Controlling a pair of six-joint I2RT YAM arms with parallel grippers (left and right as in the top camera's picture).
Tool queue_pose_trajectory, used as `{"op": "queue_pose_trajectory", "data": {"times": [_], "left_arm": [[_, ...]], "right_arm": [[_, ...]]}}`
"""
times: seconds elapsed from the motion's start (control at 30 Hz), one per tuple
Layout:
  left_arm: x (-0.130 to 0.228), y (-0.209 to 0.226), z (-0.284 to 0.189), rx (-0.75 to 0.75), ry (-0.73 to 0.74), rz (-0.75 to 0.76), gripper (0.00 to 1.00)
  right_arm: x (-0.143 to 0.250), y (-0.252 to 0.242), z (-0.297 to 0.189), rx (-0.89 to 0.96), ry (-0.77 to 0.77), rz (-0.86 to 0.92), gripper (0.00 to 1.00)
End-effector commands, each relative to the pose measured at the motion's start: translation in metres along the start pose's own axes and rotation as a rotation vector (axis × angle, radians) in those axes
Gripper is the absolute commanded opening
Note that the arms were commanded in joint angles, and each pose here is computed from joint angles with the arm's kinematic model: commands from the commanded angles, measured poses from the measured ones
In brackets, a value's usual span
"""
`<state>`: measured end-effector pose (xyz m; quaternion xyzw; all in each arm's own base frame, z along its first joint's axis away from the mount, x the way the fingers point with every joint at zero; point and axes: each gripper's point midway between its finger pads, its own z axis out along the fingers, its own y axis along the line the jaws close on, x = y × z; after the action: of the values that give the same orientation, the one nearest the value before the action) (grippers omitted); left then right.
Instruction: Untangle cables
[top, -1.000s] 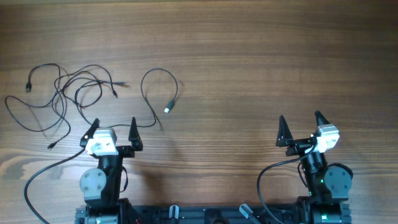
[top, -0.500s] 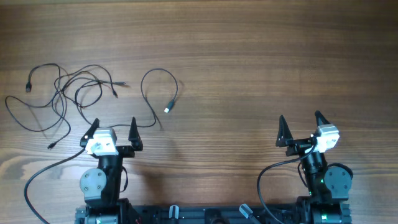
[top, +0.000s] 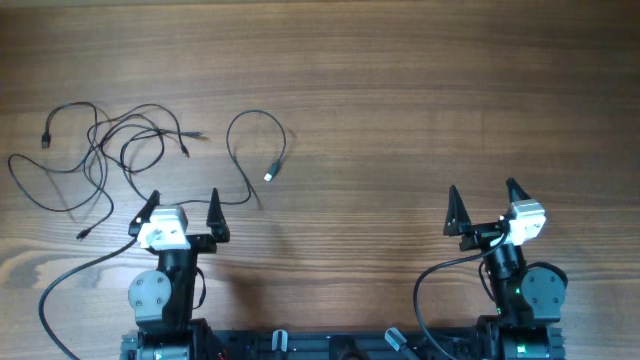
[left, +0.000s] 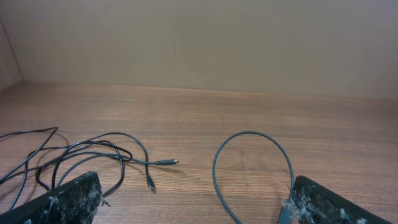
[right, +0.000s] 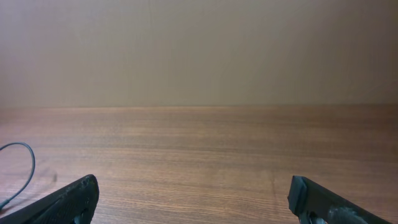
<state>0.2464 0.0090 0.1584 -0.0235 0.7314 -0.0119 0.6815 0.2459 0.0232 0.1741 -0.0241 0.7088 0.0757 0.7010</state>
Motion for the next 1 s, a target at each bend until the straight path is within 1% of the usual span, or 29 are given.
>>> {"op": "queue_pose_trajectory", "data": {"times": [0.0,0.03,0.97], "left_arm": [[0.0014,0.0031,-0.0004,-0.018,0.001,-0.009,1.00],[0.0014,0.0031,-0.0004,-0.018,0.001,-0.009,1.00],[0.0016,0.0032,-0.0004,-0.018,0.002,-0.009,1.00]], "right_arm": [[-0.0026,0.0006,-0.0006,0.001,-0.013,-0.020,0.98],[-0.0026,0.0006,-0.0006,0.001,-0.013,-0.020,1.00],[-0.0026,0.0006,-0.0006,0.001,-0.013,-0.020,1.00]]}}
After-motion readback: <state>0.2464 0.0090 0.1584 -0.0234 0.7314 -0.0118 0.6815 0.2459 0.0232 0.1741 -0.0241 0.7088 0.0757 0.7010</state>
